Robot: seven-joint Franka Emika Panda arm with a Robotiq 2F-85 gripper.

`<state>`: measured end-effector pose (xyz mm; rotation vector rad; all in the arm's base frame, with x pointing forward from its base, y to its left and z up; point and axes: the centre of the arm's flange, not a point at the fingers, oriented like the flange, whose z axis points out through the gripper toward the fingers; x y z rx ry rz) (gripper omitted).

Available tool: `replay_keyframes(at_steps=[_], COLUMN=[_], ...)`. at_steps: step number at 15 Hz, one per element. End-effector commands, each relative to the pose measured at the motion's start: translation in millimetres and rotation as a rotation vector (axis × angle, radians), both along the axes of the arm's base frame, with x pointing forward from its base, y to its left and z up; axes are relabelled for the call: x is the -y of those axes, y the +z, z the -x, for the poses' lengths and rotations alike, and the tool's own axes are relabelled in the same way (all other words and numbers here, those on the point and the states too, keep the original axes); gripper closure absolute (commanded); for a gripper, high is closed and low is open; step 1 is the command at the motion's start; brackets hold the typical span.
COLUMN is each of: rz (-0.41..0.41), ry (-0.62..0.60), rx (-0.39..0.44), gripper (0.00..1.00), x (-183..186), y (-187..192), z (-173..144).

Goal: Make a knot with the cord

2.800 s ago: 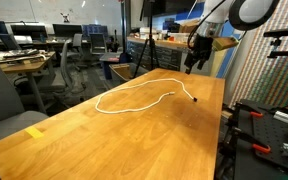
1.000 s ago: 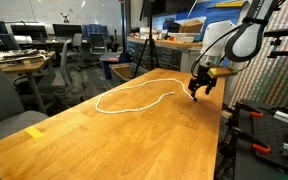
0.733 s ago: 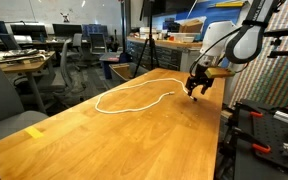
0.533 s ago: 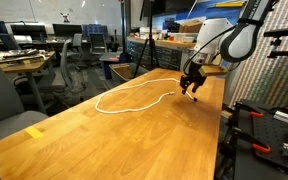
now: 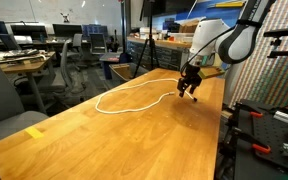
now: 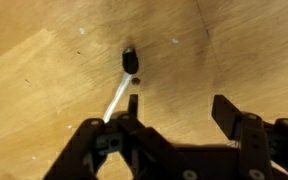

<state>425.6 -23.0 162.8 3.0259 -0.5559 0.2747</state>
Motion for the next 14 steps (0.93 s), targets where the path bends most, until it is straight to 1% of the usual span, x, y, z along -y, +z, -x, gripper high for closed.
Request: replay_keyframes(at_steps=[1, 2, 3, 4, 6, 7, 9, 10, 11, 13, 14], rz=[0.008, 0.018, 0.019, 0.033, 0.106, 0.128, 0.130, 0.126, 0.106, 0.085, 0.076], ry=[-0.009, -0.018, -0.034, -0.034, -0.051, -0.060, -0.095, -0.113, -0.135, -0.191, -0.218], rx=[0.006, 0.003, -0.023, -0.042, -0.079, -0.098, -0.152, -0.164, -0.177, -0.184, -0.179], gripper=[0.06, 0.06, 0.06, 0.01, 0.00, 0.00, 0.00, 0.00, 0.20, 0.31, 0.39], x=[4, 5, 5, 6, 13, 17, 21, 21, 20, 14, 12], y=[-1, -4, -8, -12, -25, -28, -34, -40, -45, -53, -55], z=[-1, -1, 1, 4, 10, 12, 15, 16, 17, 17, 17])
